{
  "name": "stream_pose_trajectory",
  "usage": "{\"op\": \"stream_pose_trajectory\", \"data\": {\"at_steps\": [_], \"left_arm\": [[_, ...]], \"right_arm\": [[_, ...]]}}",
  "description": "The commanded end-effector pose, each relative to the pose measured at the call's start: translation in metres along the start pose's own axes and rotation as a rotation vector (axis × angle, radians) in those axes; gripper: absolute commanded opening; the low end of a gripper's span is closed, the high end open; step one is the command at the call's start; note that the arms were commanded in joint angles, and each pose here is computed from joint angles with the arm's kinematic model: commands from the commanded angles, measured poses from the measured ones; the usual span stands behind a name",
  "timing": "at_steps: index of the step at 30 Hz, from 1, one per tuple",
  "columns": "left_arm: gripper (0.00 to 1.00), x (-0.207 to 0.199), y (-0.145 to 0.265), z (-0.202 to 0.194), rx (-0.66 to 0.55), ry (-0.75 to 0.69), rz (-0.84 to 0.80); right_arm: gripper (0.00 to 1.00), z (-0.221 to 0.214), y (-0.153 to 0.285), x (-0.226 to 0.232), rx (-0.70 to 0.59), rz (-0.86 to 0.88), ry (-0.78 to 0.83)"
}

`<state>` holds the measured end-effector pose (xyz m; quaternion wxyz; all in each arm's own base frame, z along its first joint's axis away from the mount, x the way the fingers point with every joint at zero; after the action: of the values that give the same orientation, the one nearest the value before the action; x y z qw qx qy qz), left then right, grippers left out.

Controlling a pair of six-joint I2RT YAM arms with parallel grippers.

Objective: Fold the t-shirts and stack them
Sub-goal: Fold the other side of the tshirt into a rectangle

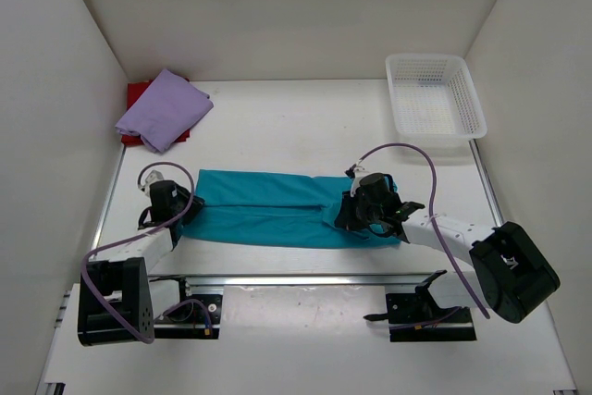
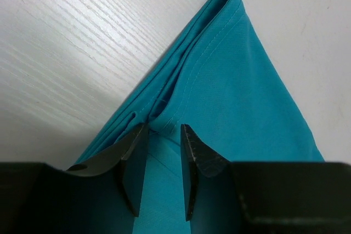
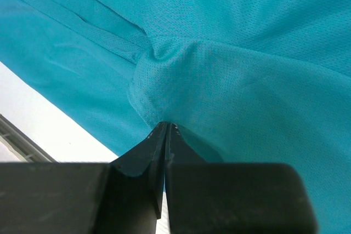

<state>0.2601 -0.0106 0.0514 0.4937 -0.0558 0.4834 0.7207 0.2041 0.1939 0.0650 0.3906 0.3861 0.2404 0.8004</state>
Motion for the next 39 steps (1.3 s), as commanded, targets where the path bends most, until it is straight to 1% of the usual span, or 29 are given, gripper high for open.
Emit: {"op": "stream_pose_trajectory", "data": {"at_steps": [1, 3, 7, 10, 12, 14, 15, 18, 20, 22, 24, 26, 31, 34, 37, 39], "left_arm": [[0.41, 0.004, 0.002, 0.001, -0.006, -0.016, 0.02], [0.41, 0.002, 0.002, 0.0, -0.007, -0.019, 0.008], [0.38, -0.005, -0.002, -0.003, 0.008, -0.03, -0.003], [0.31, -0.013, -0.006, 0.003, -0.008, -0.013, -0.021], [0.24, -0.014, -0.006, 0.007, -0.016, -0.004, -0.022], [0.2, -0.021, -0.005, 0.011, -0.022, -0.006, -0.039], [0.16, -0.022, -0.004, 0.011, -0.025, -0.011, -0.041], [0.14, -0.033, 0.0, 0.021, -0.051, -0.02, -0.069], [0.11, -0.03, 0.0, 0.027, -0.072, -0.02, -0.053], [0.07, -0.028, -0.001, 0.03, -0.08, -0.017, -0.045], [0.01, -0.025, -0.002, 0.028, -0.068, -0.006, -0.042], [0.0, -0.023, -0.001, 0.029, -0.068, -0.005, -0.038], [0.0, -0.037, 0.011, 0.042, -0.097, -0.01, -0.086], [0.0, -0.037, 0.014, 0.046, -0.114, -0.031, -0.08], [0.06, -0.027, 0.006, 0.036, -0.081, -0.029, -0.042], [0.09, -0.019, 0.001, 0.03, -0.055, -0.02, -0.027]], "right_arm": [[0.0, 0.013, 0.003, 0.004, -0.065, 0.021, 0.018], [0.0, 0.012, 0.002, 0.005, -0.062, 0.032, 0.011], [0.0, 0.011, 0.001, 0.004, -0.057, 0.03, 0.012], [0.0, 0.011, 0.001, 0.005, -0.058, 0.032, 0.017], [0.0, 0.008, 0.001, 0.005, -0.043, 0.032, 0.016], [0.0, 0.009, 0.002, 0.003, -0.053, 0.029, 0.009], [0.0, 0.01, 0.001, 0.002, -0.059, 0.024, 0.007], [0.0, 0.005, 0.0, 0.001, -0.04, 0.023, 0.009], [0.0, 0.004, -0.001, 0.0, -0.036, 0.022, 0.005], [0.0, 0.003, 0.0, -0.001, -0.042, 0.02, 0.01], [0.0, 0.0, 0.0, -0.004, -0.03, 0.01, -0.003], [0.0, -0.001, 0.0, -0.004, -0.027, 0.006, -0.002], [0.0, -0.005, 0.0, -0.013, -0.015, -0.024, -0.019], [0.0, -0.009, 0.0, -0.015, -0.008, -0.029, -0.03], [0.01, -0.017, 0.0, -0.018, 0.016, -0.041, -0.039], [0.0, -0.012, 0.004, -0.015, 0.004, -0.033, -0.036]]}}
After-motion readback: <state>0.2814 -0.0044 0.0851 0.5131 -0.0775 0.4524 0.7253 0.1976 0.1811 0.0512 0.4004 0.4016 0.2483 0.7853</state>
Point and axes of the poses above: each gripper's point midway between its finger pads, its own y axis back along the fingers, its own x axis along the line the jaws close on, z = x × y, the point moved 4 cm from there along y, back along the fingers, and after that the axes turned 1 degree about y, right-handed, at the moved point
